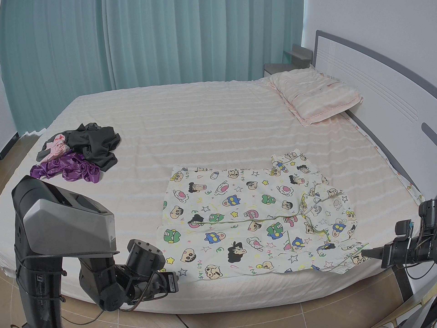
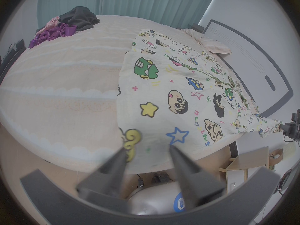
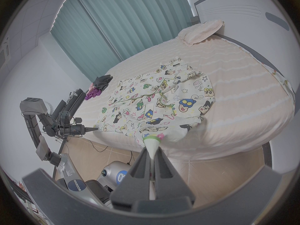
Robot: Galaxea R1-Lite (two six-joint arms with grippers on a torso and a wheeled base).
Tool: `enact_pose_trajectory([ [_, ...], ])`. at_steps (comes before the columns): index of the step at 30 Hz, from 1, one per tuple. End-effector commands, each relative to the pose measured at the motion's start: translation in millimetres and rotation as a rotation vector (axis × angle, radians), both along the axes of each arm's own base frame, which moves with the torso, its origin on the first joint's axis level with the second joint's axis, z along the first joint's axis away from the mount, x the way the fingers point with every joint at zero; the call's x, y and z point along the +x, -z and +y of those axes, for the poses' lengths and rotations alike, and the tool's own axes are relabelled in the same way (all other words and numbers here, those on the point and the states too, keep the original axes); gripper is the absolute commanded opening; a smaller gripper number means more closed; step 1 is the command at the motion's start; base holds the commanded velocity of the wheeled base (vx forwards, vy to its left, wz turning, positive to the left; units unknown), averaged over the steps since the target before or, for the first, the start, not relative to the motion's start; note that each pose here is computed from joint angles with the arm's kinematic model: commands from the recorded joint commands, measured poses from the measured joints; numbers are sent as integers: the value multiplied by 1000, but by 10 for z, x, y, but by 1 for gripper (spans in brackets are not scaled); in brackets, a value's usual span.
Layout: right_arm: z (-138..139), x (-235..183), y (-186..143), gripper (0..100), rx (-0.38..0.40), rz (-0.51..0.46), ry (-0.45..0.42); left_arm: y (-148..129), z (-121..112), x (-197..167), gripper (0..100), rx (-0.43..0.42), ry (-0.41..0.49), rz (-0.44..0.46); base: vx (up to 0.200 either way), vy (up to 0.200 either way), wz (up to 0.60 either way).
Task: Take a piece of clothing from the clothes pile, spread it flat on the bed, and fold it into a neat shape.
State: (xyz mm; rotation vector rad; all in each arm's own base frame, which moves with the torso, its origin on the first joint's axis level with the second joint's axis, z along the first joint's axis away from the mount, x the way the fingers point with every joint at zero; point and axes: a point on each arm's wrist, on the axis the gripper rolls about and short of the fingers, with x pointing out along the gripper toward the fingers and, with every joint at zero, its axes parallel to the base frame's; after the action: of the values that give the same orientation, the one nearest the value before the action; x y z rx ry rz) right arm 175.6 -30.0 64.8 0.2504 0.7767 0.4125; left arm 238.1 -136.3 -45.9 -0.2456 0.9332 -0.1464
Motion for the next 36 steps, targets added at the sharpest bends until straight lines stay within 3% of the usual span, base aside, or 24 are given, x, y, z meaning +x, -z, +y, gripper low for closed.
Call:
enact_pose_trajectory([
  [1, 3, -14, 11, 0, 1, 7, 1, 9, 12, -12, 0, 13, -12, 1, 0, 0, 0],
  [12, 24, -120, 75, 0, -16, 28, -21, -217, 46, -155, 0, -7, 2, -33, 0, 0, 0],
  [27, 52, -398, 228, 0, -47, 89, -58, -208, 100, -356, 0, 29, 30, 14, 0, 0, 0],
  [36, -42, -474, 256, 0, -66, 97, -12, -213, 81, -320, 0, 23, 31, 1, 0, 0, 0],
])
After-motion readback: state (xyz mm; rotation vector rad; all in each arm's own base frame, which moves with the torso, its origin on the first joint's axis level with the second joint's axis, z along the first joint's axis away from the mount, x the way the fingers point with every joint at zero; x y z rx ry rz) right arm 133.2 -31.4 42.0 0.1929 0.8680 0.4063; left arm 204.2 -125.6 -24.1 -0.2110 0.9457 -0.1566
